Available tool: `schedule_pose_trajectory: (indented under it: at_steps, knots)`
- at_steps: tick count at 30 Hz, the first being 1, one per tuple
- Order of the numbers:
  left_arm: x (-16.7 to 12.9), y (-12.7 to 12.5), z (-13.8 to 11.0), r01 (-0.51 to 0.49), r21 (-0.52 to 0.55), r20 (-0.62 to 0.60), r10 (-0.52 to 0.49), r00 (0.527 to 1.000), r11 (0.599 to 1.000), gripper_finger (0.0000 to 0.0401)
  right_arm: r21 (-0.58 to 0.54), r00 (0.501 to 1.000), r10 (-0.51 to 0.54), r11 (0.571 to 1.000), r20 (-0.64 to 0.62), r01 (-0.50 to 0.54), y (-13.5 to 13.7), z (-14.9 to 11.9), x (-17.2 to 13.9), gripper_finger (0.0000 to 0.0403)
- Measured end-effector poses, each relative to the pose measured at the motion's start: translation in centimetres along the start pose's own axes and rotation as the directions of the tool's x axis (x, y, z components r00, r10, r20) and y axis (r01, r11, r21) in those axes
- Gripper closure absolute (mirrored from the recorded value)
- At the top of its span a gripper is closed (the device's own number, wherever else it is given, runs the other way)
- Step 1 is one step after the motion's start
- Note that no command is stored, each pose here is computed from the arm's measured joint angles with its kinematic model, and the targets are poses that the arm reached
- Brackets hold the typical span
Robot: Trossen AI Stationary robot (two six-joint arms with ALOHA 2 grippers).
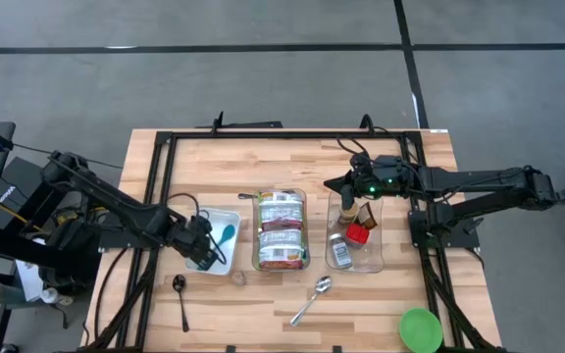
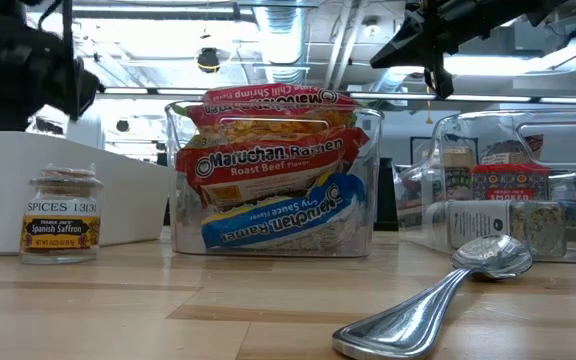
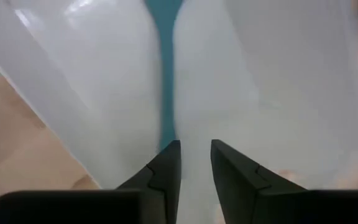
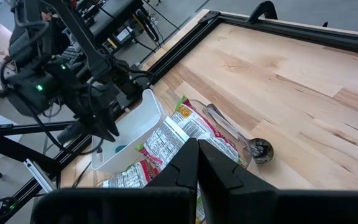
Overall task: Pick & Place Food Item
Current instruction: Put the bottom black spoon into the white bin
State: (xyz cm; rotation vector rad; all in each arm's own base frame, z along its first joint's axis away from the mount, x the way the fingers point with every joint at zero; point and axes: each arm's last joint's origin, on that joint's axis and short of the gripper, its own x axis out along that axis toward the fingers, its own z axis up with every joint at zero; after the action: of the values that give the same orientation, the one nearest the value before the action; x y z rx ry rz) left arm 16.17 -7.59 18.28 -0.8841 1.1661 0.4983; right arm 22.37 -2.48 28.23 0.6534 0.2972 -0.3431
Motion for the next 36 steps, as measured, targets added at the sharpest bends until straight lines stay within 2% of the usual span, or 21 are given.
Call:
schedule_pose_trajectory:
  at_steps: [6, 8, 11, 15, 20, 24, 27, 31, 36]
  knots:
    - [-2.5, 0.0, 0.4, 0.177, -0.052, 0.12, -0.169, 0.978, 0.983, 0.0337, -0.001, 1.0, -0.003, 1.0, -0.004, 0.003, 0.0, 0.0, 0.0, 0.0402]
    - [-3.4, -0.1, 0.6, 0.248, -0.052, 0.183, -0.235, 0.955, 0.967, 0.0343, 0.0, 1.0, -0.003, 1.0, -0.004, 0.003, 0.0, 0.0, 0.0, 0.0402]
    - [-4.9, -0.4, 1.0, 0.363, 0.018, 0.276, -0.353, 0.894, 0.932, 0.0352, 0.0, 1.0, -0.004, 1.0, -0.005, 0.004, 0.0, 0.0, 0.0, 0.0402]
    - [-6.9, -1.3, 1.4, 0.511, 0.14, 0.371, -0.523, 0.767, 0.848, 0.0362, 0.0, 1.0, -0.005, 1.0, -0.007, 0.005, -0.1, -0.1, 0.0, 0.0402]
    - [-9.3, -3.0, 1.9, 0.662, 0.297, 0.429, -0.716, 0.551, 0.688, 0.0372, -0.001, 1.0, -0.007, 1.0, -0.009, 0.007, -0.1, -0.1, 0.0, 0.0402]
    - [-10.8, -3.8, 2.0, 0.735, 0.364, 0.448, -0.8, 0.4, 0.572, 0.0379, -0.001, 1.0, -0.008, 1.0, -0.01, 0.008, -0.1, -0.1, 0.0, 0.0402]
    - [-11.5, -4.2, 2.0, 0.774, 0.381, 0.444, -0.834, 0.327, 0.506, 0.0384, -0.001, 1.0, -0.008, 1.0, -0.01, 0.008, -0.1, -0.1, 0.0, 0.0402]
    - [-11.8, -4.5, 1.4, 0.796, 0.392, 0.418, -0.86, 0.293, 0.461, 0.0391, -0.001, 1.0, -0.008, 1.0, -0.01, 0.008, -0.1, -0.1, 0.0, 0.0402]
    - [-11.3, -5.3, 0.2, 0.813, 0.382, 0.354, -0.882, 0.31, 0.439, 0.04, 0.0, 1.0, -0.008, 1.0, -0.009, 0.008, -0.1, -0.1, 0.0, 0.0402]
